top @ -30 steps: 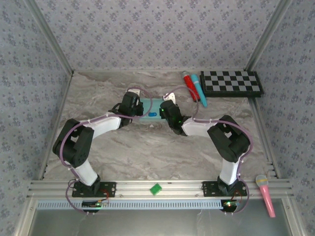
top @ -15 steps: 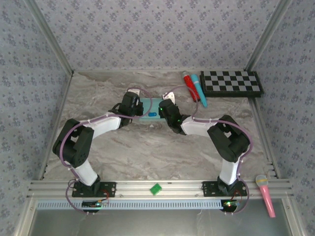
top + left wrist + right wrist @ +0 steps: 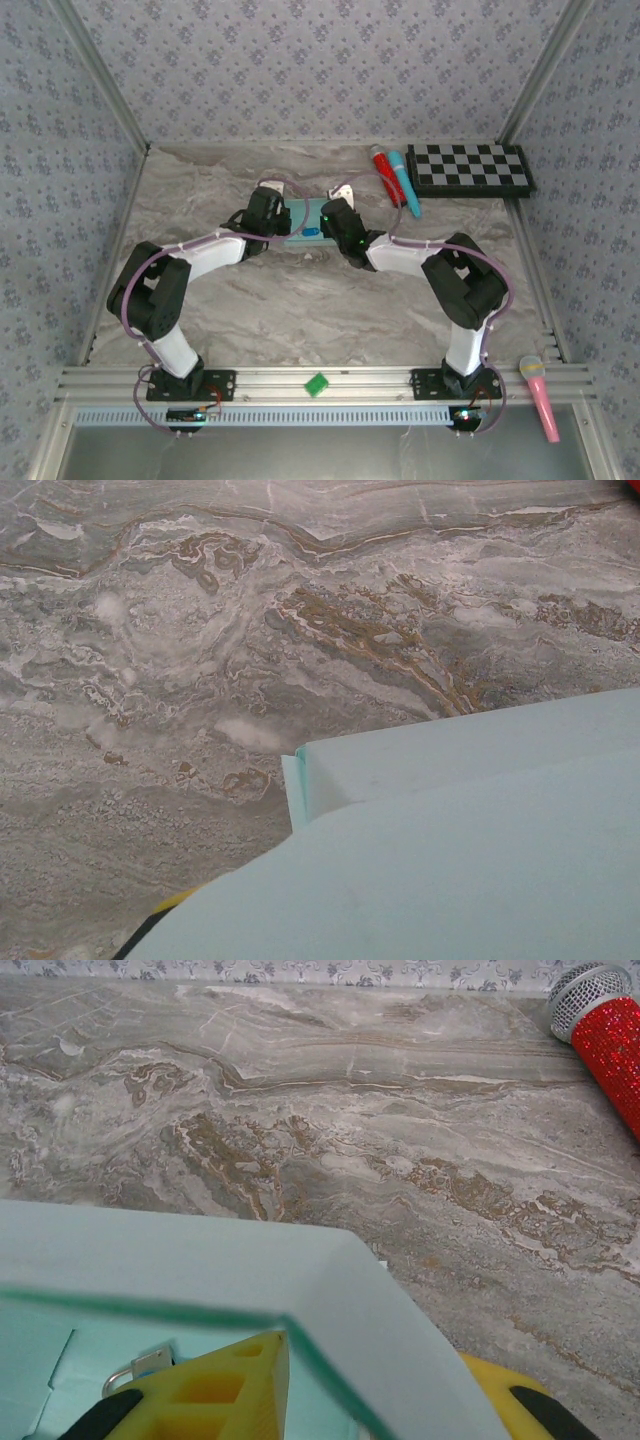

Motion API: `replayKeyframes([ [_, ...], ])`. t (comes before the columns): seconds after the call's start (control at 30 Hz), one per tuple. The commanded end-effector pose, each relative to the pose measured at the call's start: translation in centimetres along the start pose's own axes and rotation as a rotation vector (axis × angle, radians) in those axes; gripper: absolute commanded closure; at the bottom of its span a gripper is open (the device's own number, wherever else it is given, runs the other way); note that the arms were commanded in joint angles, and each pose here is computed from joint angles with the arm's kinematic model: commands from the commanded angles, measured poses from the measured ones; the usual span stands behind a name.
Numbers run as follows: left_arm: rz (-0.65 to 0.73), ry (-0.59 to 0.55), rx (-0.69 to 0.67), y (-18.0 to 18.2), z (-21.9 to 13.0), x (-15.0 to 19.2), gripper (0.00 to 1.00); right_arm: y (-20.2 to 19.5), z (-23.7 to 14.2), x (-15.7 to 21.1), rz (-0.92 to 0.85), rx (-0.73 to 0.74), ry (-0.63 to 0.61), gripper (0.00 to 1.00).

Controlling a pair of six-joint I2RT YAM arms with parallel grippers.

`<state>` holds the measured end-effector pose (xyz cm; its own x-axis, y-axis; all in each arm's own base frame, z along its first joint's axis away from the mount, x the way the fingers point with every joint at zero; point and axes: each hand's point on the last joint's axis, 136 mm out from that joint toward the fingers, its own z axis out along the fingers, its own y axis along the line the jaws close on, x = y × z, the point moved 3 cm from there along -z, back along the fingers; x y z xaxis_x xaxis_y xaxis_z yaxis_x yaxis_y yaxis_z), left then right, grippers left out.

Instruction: Fold the paper box

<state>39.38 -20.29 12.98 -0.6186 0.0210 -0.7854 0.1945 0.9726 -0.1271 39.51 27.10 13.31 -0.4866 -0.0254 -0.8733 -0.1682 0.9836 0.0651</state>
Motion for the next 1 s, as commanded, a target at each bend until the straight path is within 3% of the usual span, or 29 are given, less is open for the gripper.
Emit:
replayKeyframes([
  [0.0, -0.008, -0.007, 0.028, -0.8, -0.6, -0.8, 0.87, 1.5, 0.2, -0.2, 0.022, -0.043, 0.009, 0.74],
  [0.97, -0.031, 0.027, 0.012, 0.3, -1.0, 2.0, 0.90, 1.0, -0.1, 3.5, 0.031, -0.017, 0.059, 0.79],
])
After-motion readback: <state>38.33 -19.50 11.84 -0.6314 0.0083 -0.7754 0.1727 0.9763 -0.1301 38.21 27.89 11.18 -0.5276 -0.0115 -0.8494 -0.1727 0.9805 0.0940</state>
